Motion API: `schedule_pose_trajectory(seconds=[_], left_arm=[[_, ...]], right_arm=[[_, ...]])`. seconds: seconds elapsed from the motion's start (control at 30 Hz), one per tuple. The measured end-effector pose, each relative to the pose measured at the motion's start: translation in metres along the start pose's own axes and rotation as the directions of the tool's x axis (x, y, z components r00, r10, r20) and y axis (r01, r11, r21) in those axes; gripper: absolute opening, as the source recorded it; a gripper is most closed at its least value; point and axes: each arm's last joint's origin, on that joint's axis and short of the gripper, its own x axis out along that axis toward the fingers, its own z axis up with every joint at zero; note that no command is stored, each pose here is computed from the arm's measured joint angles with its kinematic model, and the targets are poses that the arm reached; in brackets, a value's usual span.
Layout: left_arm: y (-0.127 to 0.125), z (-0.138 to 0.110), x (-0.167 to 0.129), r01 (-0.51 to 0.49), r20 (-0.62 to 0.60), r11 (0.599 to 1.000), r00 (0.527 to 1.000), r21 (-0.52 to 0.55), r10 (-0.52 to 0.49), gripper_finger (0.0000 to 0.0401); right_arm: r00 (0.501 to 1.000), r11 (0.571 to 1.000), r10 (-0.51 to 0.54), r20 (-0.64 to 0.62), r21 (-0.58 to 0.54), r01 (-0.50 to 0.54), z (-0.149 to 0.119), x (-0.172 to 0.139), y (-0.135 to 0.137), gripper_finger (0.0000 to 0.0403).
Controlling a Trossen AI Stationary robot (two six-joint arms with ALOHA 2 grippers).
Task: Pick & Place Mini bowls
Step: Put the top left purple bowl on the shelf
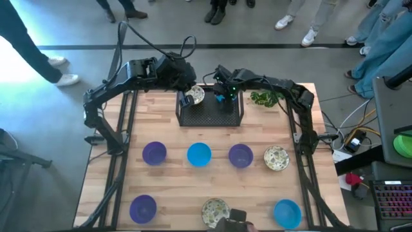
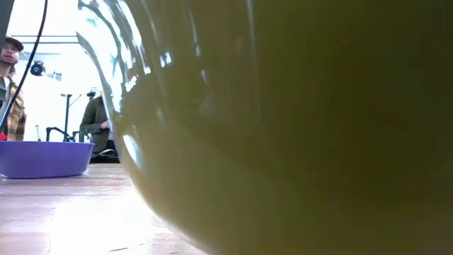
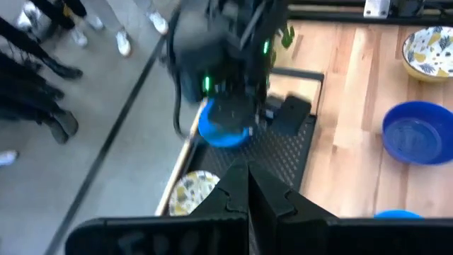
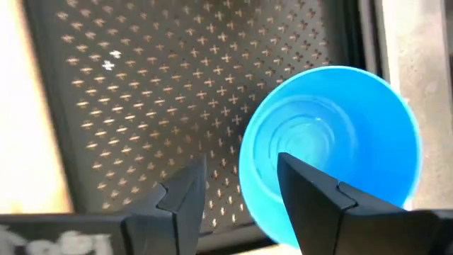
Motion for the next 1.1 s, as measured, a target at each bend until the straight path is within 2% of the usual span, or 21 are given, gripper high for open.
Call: schedule_pose_trajectory(seconds=[0.3, 0.5, 0.77, 0.9, 0.97, 1.1], left_arm=[[0.003, -0.019, -0.017, -0.034, -0.135, 0.993, 0.991, -0.114, 0.018, 0.0], [0.003, -0.036, -0.021, -0.09, -0.309, 0.976, 0.951, -0.198, 0.025, 0.0], [-0.002, -0.047, -0.015, -0.133, -0.354, 0.931, 0.935, -0.34, 0.004, 0.0], [-0.006, -0.057, -0.01, -0.174, -0.397, 0.896, 0.918, -0.407, -0.002, 0.0], [-0.008, -0.065, -0.007, -0.196, -0.424, 0.866, 0.906, -0.46, -0.02, 0.0], [-0.015, -0.083, -0.001, -0.247, -0.485, 0.762, 0.869, -0.598, -0.1, 0.0]], right_arm=[[0.983, 0.999, -0.04, 0.177, 0.018, 0.037, 0.001, -0.074, 0.009, 0.0173], [0.945, 1.0, -0.012, 0.326, 0.006, 0.01, -0.004, -0.128, 0.024, 0.0165], [0.886, 0.996, 0.016, 0.463, -0.081, 0.024, -0.015, -0.184, 0.053, 0.0157], [0.855, 0.993, 0.052, 0.516, -0.12, 0.011, -0.021, -0.205, 0.065, 0.0155], [0.838, 0.99, 0.082, 0.539, -0.143, -0.005, -0.025, -0.214, 0.07, 0.0155], [0.808, 0.981, 0.138, 0.572, -0.192, -0.032, -0.032, -0.229, 0.08, 0.0157]])
